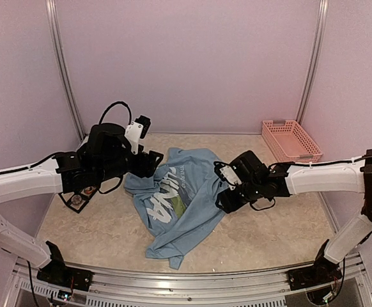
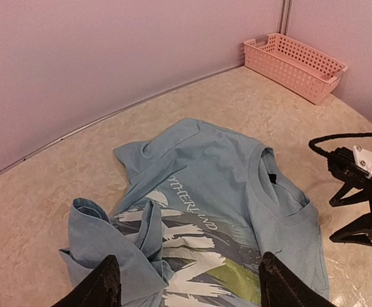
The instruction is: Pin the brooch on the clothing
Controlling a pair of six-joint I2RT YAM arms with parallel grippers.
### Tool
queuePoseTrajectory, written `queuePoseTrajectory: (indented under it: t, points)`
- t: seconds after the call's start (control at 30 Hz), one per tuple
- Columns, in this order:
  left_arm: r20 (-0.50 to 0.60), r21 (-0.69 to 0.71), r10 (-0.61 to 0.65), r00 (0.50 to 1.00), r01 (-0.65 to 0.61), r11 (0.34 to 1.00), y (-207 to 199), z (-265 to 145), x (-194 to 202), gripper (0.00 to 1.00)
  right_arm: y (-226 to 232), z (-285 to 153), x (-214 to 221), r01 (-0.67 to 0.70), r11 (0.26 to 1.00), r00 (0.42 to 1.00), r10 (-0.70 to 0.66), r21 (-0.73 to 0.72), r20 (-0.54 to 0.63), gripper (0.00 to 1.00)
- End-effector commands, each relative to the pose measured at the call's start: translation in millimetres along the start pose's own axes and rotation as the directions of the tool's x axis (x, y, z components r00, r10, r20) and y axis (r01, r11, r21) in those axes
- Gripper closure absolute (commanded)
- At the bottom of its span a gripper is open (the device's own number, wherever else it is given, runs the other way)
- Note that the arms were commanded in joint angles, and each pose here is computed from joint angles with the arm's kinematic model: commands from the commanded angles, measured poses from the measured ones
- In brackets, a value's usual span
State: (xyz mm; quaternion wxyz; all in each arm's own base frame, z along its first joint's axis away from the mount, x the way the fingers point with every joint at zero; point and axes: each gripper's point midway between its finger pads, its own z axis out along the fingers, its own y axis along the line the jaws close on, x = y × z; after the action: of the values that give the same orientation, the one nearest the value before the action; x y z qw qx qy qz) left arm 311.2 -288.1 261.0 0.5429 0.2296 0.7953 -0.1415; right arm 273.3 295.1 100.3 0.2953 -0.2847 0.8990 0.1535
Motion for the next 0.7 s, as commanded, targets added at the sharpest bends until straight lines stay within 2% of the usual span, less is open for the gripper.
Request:
queuePoseTrajectory:
  t: [0.0,0.07,0.1,0.17,0.3,0.37,0.43,0.53,0.67]
  points:
    - [-0.155,0.019,0.015,0.988,-0.012,1.000,-9.6,20.2,48.3,0.38,-2.6,27.6,13.7,-0.090,0.996,0.995,0.090,0.010,-0.035,0.36]
    - [-0.230,-0.014,0.009,0.973,-0.012,1.000,-6.5,26.9,69.4,0.53,-8.0,38.7,17.8,-0.095,0.995,0.994,0.096,0.034,-0.047,0.35]
    - [-0.261,-0.028,0.001,0.965,-0.008,1.000,-5.0,29.3,80.8,0.57,-10.1,43.7,20.0,-0.100,0.994,0.993,0.102,0.040,-0.054,0.36]
    - [-0.289,-0.040,-0.019,0.957,0.007,0.999,-2.4,29.1,96.2,0.57,-12.1,51.6,22.7,-0.105,0.994,0.992,0.107,0.036,-0.059,0.42]
    - [-0.314,-0.083,-0.053,0.948,0.028,0.996,9.1,26.3,115.4,0.55,-26.3,63.0,28.4,-0.107,0.992,0.991,0.112,0.064,-0.076,0.77]
    - [-0.333,-0.118,-0.062,0.941,0.024,0.993,17.4,27.8,123.7,0.54,-36.7,65.1,30.9,-0.113,0.990,0.990,0.119,0.079,-0.080,0.86]
    - [-0.346,-0.142,-0.063,0.936,0.014,0.990,23.7,31.1,130.5,0.49,-46.8,64.3,29.8,-0.124,0.989,0.989,0.129,0.084,-0.069,0.90]
    - [-0.351,-0.155,-0.064,0.934,0.010,0.988,27.6,38.6,132.7,0.36,-70.3,60.7,21.5,-0.137,0.984,0.989,0.142,0.117,-0.035,0.98]
    - [-0.349,-0.170,-0.039,0.936,-0.022,0.985,30.0,52.9,130.8,0.33,-117.0,59.1,9.3,-0.145,0.969,0.988,0.151,0.199,-0.017,0.99]
